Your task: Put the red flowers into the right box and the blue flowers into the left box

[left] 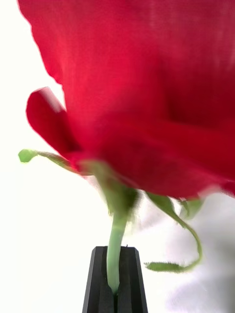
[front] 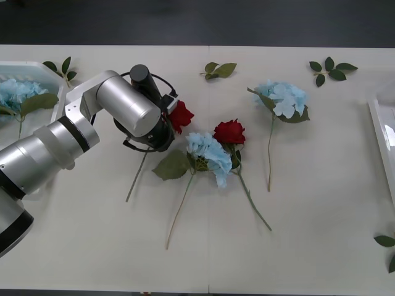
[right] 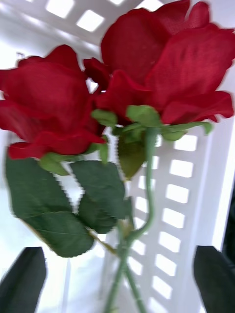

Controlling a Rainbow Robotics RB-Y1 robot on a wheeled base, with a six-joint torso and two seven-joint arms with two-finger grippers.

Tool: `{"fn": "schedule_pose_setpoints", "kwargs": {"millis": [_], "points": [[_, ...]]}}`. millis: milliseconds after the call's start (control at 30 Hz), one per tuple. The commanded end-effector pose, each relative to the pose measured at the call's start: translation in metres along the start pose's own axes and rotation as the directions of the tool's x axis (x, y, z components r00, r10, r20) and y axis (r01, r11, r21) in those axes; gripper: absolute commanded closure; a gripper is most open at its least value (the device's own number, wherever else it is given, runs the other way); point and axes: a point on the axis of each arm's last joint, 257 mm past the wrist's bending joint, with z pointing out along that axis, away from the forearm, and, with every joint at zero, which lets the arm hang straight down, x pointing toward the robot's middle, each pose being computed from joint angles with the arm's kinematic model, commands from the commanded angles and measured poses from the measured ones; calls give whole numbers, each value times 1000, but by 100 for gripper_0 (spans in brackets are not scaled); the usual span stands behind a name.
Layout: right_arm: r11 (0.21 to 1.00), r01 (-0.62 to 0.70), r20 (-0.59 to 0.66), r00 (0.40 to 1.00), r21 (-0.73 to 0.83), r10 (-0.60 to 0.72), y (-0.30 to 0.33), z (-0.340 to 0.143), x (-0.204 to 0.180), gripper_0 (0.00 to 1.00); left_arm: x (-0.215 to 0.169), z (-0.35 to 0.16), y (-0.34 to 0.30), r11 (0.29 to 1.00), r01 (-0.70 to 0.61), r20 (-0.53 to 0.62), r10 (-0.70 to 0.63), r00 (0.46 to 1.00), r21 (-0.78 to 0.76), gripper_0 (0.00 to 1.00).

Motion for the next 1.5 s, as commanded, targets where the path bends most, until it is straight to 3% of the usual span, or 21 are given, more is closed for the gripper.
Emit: {"fn": "schedule_pose_setpoints", "kwargs": {"millis": [33, 300, 567, 833, 1167, 1333, 1500], "points": [[998, -6, 35, 999, -59, 8, 9, -15, -25, 1, -40, -50, 20, 996, -85, 86, 87, 993, -25, 100], [950, -90, 2, 996, -301, 95, 73, -65, -57, 0, -50, -93, 21, 986, -118, 107, 106, 989, 121, 100], [862, -176, -109, 984, -475, 141, 132, -137, -86, 0, -52, -143, -1, 920, -130, 152, 78, 985, 370, 100], [801, -279, -174, 960, -530, 219, 195, -189, -109, 0, -63, -202, -62, 701, -106, 224, -77, 972, 705, 100], [782, -315, -173, 949, -537, 263, 271, -190, -109, 0, -73, -260, -103, 407, -92, 208, -252, 945, 909, 100], [786, -302, -157, 953, -539, 259, 282, -187, -111, 0, -77, -272, -104, 354, -96, 209, -296, 932, 930, 100], [774, -296, -149, 955, -560, 257, 282, -190, -114, 0, -79, -275, -97, 356, -111, 230, -313, 922, 928, 100]]}}
